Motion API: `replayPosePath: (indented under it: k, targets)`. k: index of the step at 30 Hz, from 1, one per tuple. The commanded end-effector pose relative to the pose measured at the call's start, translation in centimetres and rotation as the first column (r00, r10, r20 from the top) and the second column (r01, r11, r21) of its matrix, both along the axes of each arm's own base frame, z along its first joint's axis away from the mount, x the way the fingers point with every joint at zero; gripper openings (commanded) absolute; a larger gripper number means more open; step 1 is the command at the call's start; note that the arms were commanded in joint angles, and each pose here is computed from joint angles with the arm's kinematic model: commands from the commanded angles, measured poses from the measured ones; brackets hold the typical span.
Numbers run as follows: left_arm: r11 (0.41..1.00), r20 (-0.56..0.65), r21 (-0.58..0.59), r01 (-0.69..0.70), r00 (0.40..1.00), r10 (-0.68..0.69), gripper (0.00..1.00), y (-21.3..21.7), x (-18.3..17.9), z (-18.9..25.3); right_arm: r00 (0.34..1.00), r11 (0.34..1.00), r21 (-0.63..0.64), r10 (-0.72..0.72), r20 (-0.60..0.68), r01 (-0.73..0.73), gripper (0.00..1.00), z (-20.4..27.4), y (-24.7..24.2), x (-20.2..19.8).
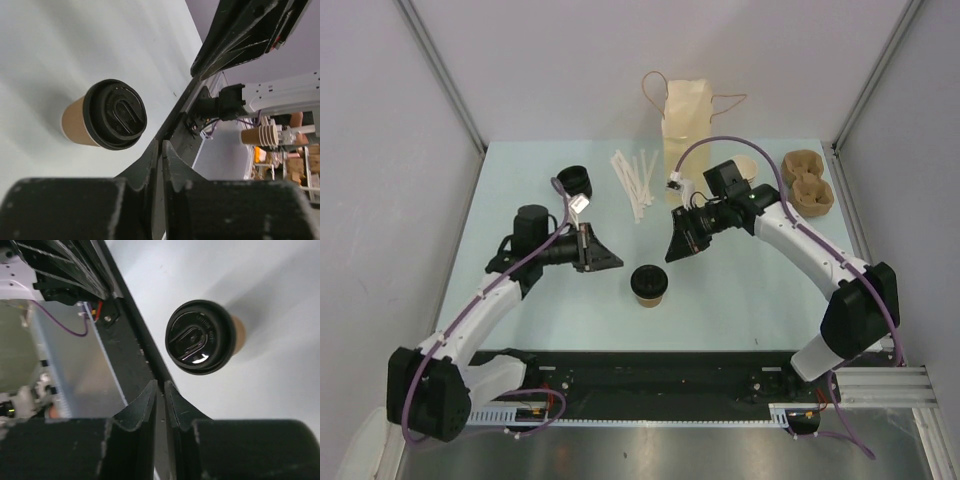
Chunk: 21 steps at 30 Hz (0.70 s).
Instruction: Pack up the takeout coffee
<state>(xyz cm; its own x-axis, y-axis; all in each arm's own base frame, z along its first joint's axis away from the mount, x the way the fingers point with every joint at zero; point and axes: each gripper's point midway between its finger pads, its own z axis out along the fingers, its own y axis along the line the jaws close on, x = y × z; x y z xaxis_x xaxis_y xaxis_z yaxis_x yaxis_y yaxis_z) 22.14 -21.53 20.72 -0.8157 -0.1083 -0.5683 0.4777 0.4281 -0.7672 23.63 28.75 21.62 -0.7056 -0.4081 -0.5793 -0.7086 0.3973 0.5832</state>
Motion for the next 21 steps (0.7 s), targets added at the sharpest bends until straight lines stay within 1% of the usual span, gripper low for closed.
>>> replayPosePath:
  k: [1, 2, 4, 9, 15, 21]
  targets:
    - [0.996, -0.007, -0.035, 0.086, 0.996, -0.086, 0.06, -2.3, -0.4, 0.3, 0.986, 0.993, 0.119, 0.002, -0.165, 0.018, 0.14, -0.1, 1.9, -1.2]
    - [0.994, -0.033, -0.035, 0.105, 0.994, -0.106, 0.02, -2.8, -0.7, -0.4, 0.985, 0.993, 0.117, -0.001, -0.174, 0.022, 0.13, -0.4, 2.0, -1.2]
    - [0.991, -0.047, -0.040, 0.125, 0.991, -0.127, 0.00, -3.4, -0.9, -0.7, 0.979, 0.995, 0.099, -0.010, -0.204, 0.031, 0.11, -1.4, 2.2, -1.3]
    - [0.981, -0.058, -0.026, 0.193, 0.979, -0.194, 0.00, -5.2, -1.5, -1.5, 0.966, 0.996, 0.080, -0.022, -0.257, 0.044, 0.08, -3.2, 2.5, -1.4]
    - [0.980, -0.097, -0.007, 0.199, 0.975, -0.199, 0.00, -5.7, -0.8, -2.8, 0.950, 0.996, 0.076, -0.028, -0.310, 0.054, 0.07, -4.4, 3.0, -1.1]
    - [0.978, -0.140, 0.025, 0.208, 0.969, -0.202, 0.00, -5.9, -0.9, -4.7, 0.936, 0.998, 0.051, -0.027, -0.351, 0.048, 0.06, -5.8, 3.3, -1.4]
